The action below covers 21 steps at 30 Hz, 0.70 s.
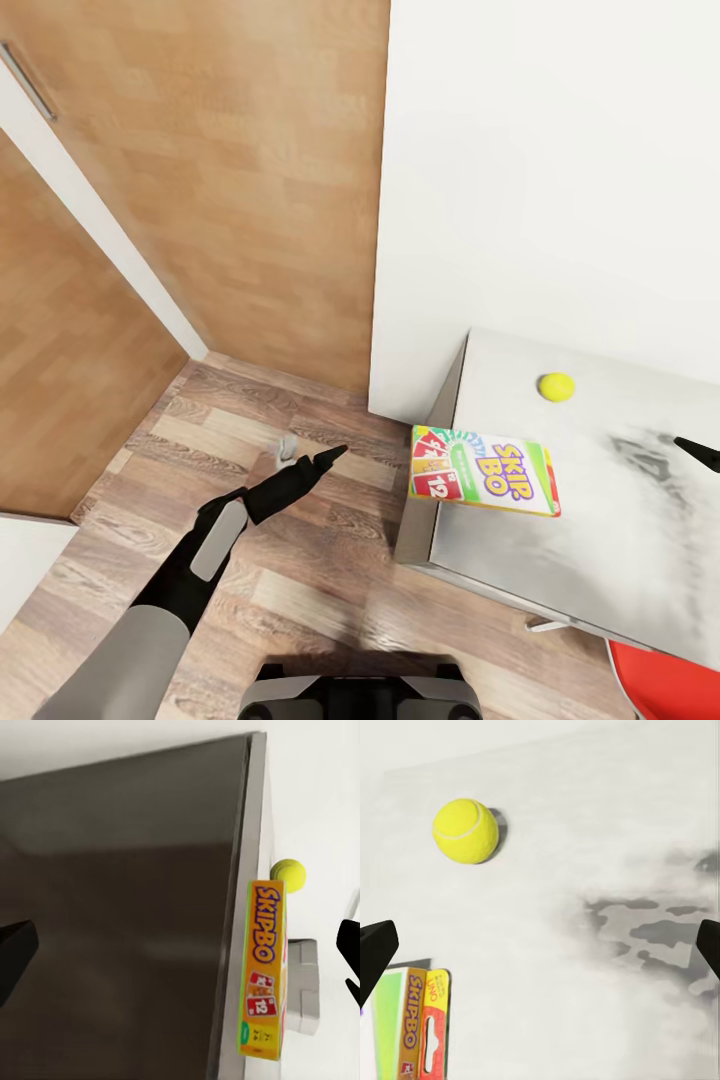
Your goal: Put all the toys in the child's room - the three board games (two on the bed and one on the table), the two jigsaw puzzles on the table, and the tennis ball on the table - inside the toy box on the table in the child's room.
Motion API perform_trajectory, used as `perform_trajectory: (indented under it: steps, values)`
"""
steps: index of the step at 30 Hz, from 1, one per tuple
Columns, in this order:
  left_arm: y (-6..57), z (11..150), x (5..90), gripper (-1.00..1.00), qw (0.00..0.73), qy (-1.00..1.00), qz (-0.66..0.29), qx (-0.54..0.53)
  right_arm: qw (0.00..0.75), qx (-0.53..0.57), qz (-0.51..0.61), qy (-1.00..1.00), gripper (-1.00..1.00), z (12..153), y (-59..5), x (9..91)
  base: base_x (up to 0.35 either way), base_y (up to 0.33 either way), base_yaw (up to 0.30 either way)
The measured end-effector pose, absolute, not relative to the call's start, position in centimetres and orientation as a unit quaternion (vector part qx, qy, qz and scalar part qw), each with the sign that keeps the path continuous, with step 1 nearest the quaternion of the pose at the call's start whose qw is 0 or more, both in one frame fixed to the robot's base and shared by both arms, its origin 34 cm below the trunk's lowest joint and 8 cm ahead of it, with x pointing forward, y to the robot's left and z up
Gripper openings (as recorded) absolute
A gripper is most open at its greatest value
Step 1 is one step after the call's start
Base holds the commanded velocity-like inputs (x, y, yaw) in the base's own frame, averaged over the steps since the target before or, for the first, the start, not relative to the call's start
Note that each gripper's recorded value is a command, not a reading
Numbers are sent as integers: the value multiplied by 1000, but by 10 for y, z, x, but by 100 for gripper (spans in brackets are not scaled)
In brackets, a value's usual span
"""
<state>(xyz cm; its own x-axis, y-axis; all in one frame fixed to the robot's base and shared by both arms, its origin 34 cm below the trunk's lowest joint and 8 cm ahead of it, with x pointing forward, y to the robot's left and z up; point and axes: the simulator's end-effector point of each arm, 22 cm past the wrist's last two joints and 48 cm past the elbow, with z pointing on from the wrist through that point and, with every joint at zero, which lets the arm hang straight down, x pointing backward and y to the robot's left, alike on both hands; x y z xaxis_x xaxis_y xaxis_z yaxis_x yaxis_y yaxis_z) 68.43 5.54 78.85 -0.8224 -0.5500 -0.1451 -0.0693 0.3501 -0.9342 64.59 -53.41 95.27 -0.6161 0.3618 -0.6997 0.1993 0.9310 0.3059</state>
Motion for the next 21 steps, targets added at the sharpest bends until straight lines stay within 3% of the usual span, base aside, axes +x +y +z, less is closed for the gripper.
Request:
perform_trajectory:
  steps: [21]
  values:
    - [55,788,684,100,225,790,-535,-197,409,157,99,894,100,952,-534,645,0,0,-174]
